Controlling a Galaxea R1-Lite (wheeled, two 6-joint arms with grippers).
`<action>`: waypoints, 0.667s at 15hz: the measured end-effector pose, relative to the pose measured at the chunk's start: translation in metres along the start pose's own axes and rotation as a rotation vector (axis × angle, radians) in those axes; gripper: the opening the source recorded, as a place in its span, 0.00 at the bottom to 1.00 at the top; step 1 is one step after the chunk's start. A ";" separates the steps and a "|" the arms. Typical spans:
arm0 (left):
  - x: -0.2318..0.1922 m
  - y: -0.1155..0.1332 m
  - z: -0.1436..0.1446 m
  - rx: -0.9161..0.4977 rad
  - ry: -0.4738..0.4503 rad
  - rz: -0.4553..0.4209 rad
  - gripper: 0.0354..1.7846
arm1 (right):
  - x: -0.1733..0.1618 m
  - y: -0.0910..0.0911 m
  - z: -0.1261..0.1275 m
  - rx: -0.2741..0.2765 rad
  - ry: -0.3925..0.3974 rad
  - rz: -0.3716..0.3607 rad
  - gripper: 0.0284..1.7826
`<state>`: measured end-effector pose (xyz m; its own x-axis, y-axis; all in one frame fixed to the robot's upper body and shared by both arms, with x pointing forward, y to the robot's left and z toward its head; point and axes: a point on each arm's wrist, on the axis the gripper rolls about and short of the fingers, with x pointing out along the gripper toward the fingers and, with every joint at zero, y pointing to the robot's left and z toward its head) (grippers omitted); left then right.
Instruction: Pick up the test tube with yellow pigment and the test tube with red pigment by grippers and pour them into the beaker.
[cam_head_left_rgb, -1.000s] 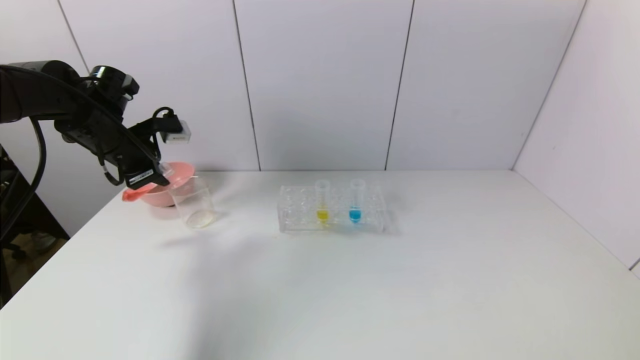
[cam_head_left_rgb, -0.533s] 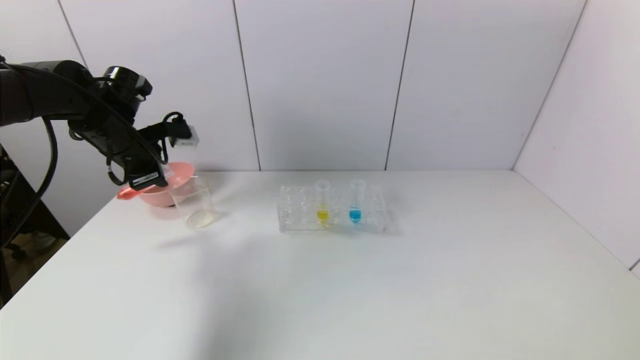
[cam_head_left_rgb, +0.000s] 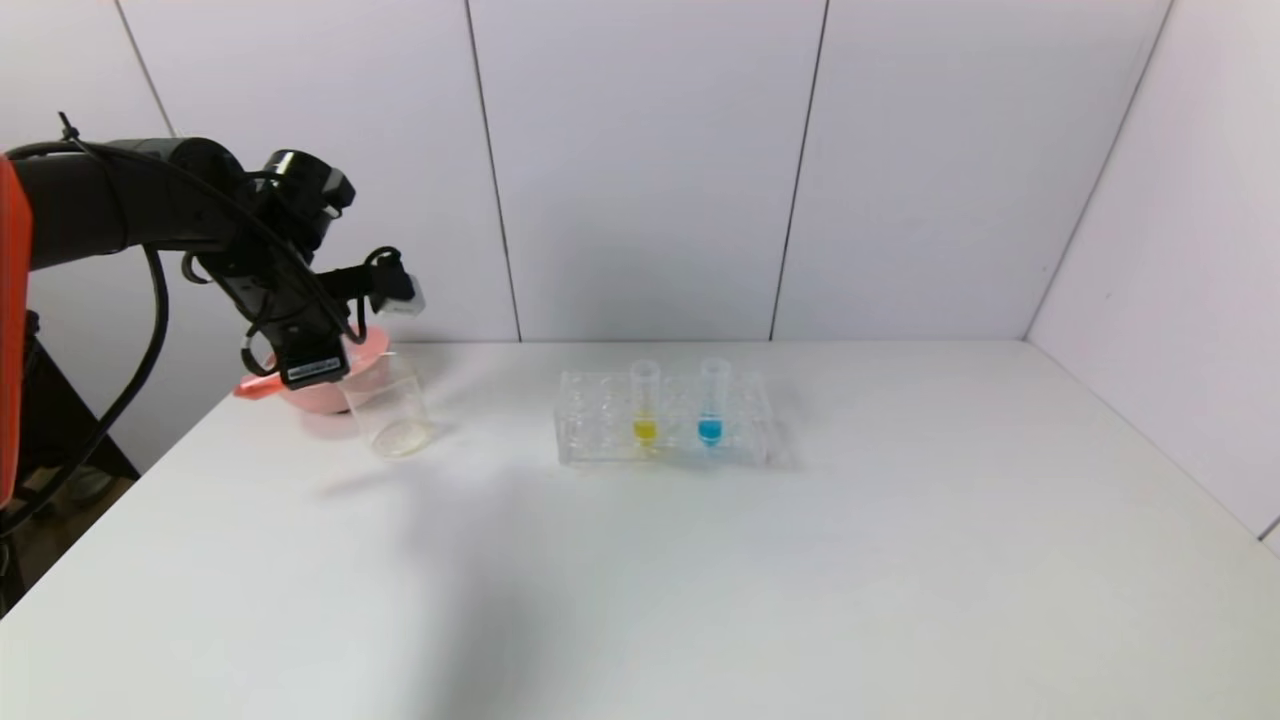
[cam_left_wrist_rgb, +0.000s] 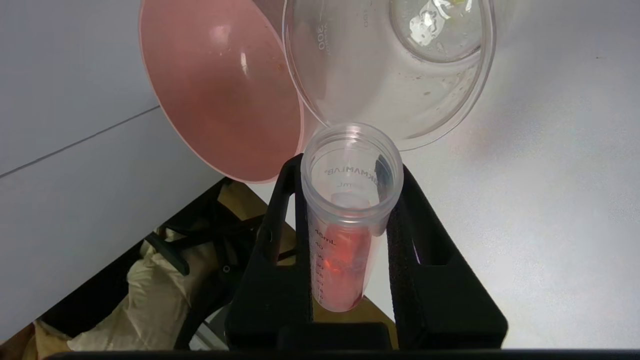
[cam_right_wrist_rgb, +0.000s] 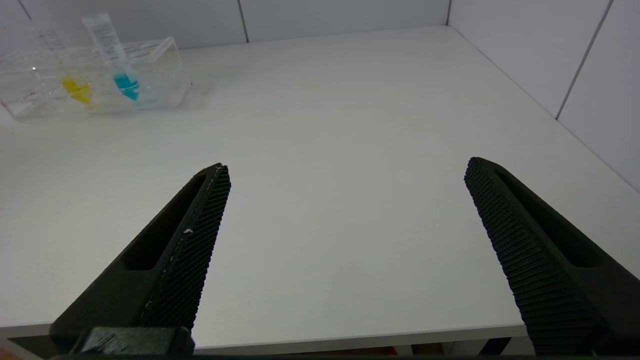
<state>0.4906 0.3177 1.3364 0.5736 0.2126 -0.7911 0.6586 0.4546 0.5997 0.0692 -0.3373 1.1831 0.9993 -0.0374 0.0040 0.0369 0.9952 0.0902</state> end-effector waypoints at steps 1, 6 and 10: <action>0.001 -0.001 0.002 0.004 0.016 0.007 0.23 | 0.000 0.000 0.000 0.000 0.000 0.000 0.96; 0.004 -0.005 0.010 0.024 0.064 0.039 0.23 | 0.000 0.000 0.000 0.000 0.000 0.000 0.96; 0.003 -0.008 0.014 0.038 0.110 0.069 0.23 | 0.000 0.000 0.000 0.000 0.000 0.000 0.96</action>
<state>0.4942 0.3022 1.3306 0.5625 0.3363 -0.7553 0.6388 0.4031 0.6553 0.0692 -0.3373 1.1831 0.9993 -0.0374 0.0040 0.0369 0.9952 0.0902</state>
